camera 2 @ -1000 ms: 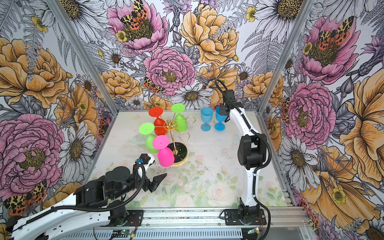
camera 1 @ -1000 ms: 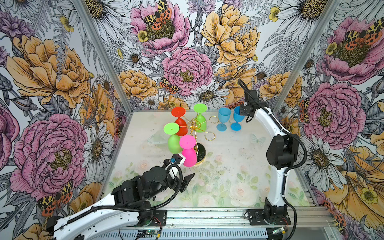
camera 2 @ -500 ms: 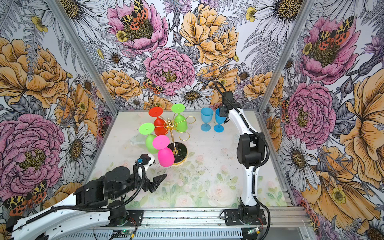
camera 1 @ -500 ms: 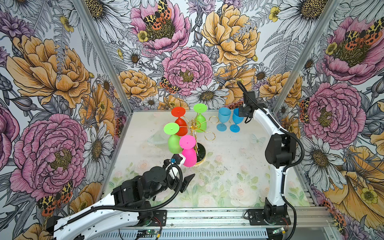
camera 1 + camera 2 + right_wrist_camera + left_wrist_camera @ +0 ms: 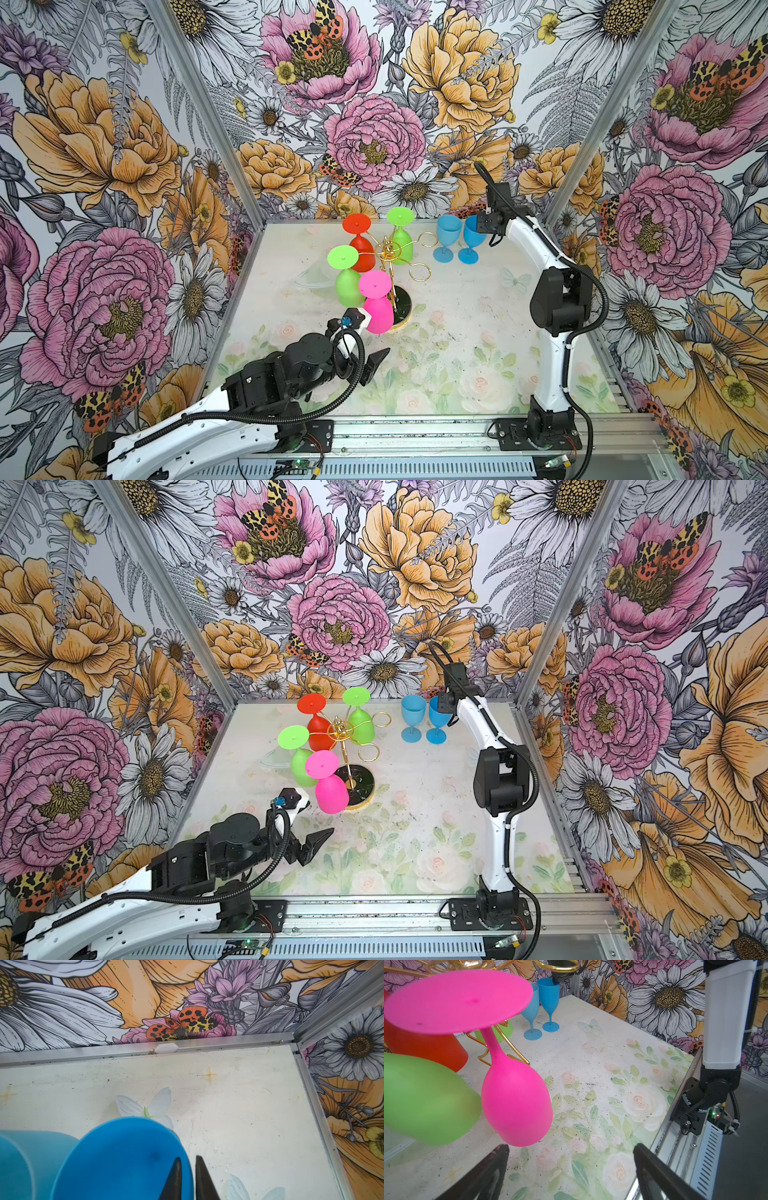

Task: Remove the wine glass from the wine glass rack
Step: 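Lower the glass upright onto the table and open the right gripper, then withdraw the right gripper while the left gripper reaches to the pink glass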

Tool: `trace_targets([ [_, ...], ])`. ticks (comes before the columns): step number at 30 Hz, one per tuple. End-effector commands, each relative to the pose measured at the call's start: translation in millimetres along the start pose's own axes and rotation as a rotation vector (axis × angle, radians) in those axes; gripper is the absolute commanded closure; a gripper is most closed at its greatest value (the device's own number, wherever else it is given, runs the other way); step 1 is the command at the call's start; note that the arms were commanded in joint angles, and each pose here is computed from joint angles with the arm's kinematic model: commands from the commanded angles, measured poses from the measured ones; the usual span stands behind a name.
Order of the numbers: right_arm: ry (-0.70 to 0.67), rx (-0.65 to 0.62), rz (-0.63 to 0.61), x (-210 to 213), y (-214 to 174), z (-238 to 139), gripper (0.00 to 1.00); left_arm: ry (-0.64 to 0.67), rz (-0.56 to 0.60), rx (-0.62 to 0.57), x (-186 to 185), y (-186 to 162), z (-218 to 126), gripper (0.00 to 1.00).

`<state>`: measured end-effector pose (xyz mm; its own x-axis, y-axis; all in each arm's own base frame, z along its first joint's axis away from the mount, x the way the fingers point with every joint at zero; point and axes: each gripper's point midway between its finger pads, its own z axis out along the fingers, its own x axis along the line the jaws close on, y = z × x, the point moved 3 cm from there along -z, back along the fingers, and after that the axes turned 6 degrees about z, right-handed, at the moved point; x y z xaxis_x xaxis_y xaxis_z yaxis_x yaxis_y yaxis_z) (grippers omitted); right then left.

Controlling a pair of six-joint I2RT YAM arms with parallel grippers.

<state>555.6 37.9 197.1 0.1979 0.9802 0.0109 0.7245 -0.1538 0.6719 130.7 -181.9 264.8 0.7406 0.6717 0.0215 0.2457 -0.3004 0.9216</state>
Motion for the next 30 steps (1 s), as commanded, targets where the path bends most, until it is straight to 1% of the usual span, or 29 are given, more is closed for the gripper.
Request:
trace_targets([
  [1,0.020,-0.077,0.014,-1,24,-24,0.77,0.001,-0.047,-0.031,3,7,-7,0.05],
  [4,0.027,-0.112,0.004,-2,34,-42,0.68,0.007,-0.065,-0.046,6,10,-10,0.04],
  [8,0.048,-0.159,0.001,-5,45,-72,0.50,0.003,-0.098,-0.066,10,15,-16,0.05],
  [9,0.060,-0.167,0.000,-4,46,-81,0.45,-0.024,-0.109,-0.065,8,16,-17,0.04],
  [11,0.087,-0.180,-0.006,-4,46,-97,0.37,-0.025,-0.128,-0.065,9,18,-18,0.04],
  [14,0.127,-0.186,-0.002,-5,40,-118,0.28,-0.025,-0.171,-0.067,12,23,-19,0.04],
  [18,0.193,-0.177,0.001,-5,23,-145,0.23,-0.047,-0.212,-0.076,13,35,-23,0.05],
  [24,0.299,-0.163,0.002,-1,-11,-175,0.22,-0.072,-0.251,-0.079,14,50,-29,0.05],
  [30,0.431,-0.161,-0.030,14,-51,-195,0.24,-0.064,-0.392,-0.075,26,63,-32,0.07],
])
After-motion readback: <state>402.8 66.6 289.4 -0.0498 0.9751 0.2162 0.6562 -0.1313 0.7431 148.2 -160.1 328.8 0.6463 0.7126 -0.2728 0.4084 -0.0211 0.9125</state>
